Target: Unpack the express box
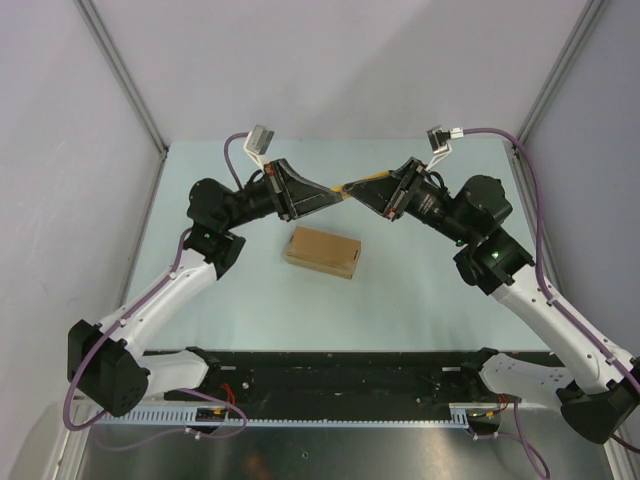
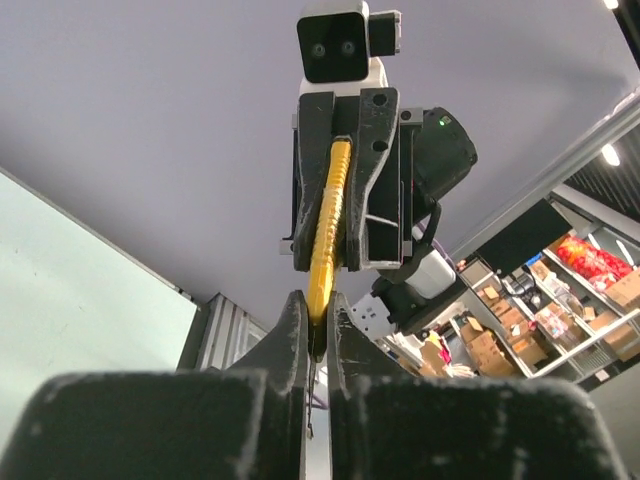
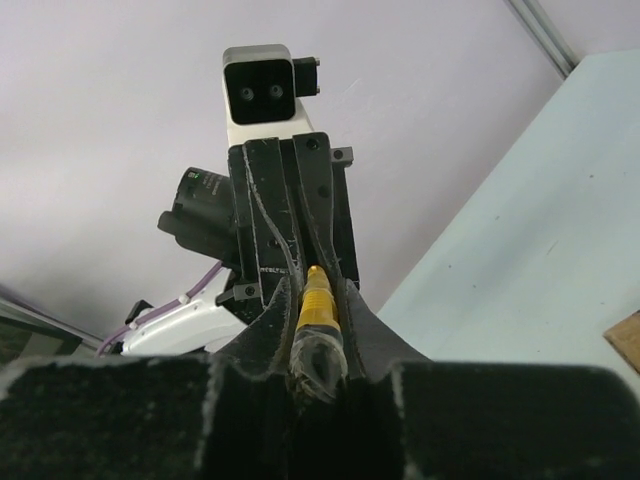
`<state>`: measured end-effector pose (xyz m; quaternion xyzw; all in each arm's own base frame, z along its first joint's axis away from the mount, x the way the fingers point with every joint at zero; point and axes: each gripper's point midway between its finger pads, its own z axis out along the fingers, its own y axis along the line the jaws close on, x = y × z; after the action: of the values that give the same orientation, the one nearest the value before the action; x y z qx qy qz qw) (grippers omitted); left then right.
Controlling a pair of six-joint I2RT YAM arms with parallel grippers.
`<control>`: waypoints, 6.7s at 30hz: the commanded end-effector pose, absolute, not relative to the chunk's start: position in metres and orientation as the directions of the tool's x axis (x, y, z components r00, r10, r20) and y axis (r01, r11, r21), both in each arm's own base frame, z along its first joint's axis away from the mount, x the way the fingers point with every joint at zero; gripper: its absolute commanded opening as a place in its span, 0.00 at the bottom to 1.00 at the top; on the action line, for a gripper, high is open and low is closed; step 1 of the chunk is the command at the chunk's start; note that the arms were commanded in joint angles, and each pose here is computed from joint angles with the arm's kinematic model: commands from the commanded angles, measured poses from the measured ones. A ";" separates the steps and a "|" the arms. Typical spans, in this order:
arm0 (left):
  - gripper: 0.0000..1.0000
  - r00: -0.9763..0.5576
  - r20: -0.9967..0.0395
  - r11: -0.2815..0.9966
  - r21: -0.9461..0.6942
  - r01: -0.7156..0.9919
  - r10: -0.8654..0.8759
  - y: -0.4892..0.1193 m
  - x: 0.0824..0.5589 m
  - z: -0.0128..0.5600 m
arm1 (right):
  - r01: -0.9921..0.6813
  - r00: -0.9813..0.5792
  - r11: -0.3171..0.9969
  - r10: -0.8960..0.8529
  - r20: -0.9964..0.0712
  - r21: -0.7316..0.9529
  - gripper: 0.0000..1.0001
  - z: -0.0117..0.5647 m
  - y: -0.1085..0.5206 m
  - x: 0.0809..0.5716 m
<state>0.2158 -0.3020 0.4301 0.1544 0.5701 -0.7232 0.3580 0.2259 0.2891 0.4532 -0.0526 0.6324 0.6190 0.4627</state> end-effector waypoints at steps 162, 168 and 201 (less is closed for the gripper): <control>0.78 -0.714 -0.684 0.631 -0.621 0.466 -0.146 -0.228 0.322 0.241 | -0.647 -0.568 0.604 0.025 -0.823 0.465 0.00 0.287 0.278 0.347; 0.86 -0.646 -0.742 0.355 -0.661 0.661 -0.179 -0.253 0.289 0.323 | -0.772 -0.497 0.382 0.138 -0.857 0.509 0.00 0.368 0.293 0.308; 0.00 -0.555 -0.766 0.032 -0.595 0.803 -0.323 -0.275 0.244 0.416 | -0.870 -0.462 0.060 0.243 -0.853 0.489 0.00 0.460 0.304 0.238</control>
<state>0.2461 -0.2749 0.4008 0.1958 0.5991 -0.6594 0.4099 0.2609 0.3091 0.4326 -0.2399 0.6100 0.6190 0.4326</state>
